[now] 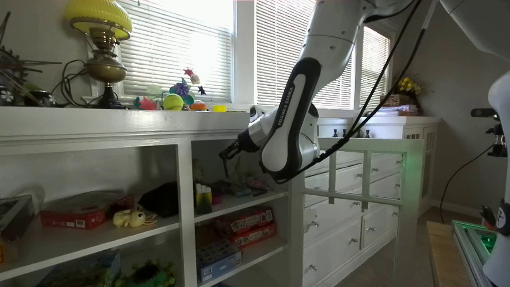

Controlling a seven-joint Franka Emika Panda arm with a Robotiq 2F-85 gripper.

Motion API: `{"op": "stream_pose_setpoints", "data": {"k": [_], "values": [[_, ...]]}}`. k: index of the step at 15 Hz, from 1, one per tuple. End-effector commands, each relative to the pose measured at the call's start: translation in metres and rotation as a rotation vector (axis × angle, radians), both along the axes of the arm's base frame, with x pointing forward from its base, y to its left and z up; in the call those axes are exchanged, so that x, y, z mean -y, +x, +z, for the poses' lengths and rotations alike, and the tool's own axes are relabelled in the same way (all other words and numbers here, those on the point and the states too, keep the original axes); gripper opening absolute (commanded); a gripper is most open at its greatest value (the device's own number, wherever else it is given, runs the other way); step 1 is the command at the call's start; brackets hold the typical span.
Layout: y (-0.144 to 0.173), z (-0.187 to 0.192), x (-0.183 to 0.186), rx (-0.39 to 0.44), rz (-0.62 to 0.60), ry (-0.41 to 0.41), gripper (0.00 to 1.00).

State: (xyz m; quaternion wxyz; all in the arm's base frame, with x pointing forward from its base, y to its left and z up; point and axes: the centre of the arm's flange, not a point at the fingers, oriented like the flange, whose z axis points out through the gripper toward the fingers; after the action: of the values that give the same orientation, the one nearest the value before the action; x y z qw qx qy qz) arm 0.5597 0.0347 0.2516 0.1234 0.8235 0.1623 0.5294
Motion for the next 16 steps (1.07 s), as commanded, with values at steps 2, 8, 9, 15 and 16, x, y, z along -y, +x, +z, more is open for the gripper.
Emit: {"op": "stream_pose_setpoints", "data": {"k": [2, 8, 9, 15, 16], "values": [[-0.022, 0.053, -0.022, -0.006, -0.019, -0.029, 0.02], [-0.017, 0.108, -0.036, 0.041, -0.068, -0.023, 0.02], [-0.016, 0.116, -0.037, 0.047, -0.077, -0.018, 0.02], [-0.013, 0.163, -0.049, 0.073, -0.12, 0.027, 0.02], [-0.012, 0.171, -0.051, 0.083, -0.128, 0.037, 0.02]]}}
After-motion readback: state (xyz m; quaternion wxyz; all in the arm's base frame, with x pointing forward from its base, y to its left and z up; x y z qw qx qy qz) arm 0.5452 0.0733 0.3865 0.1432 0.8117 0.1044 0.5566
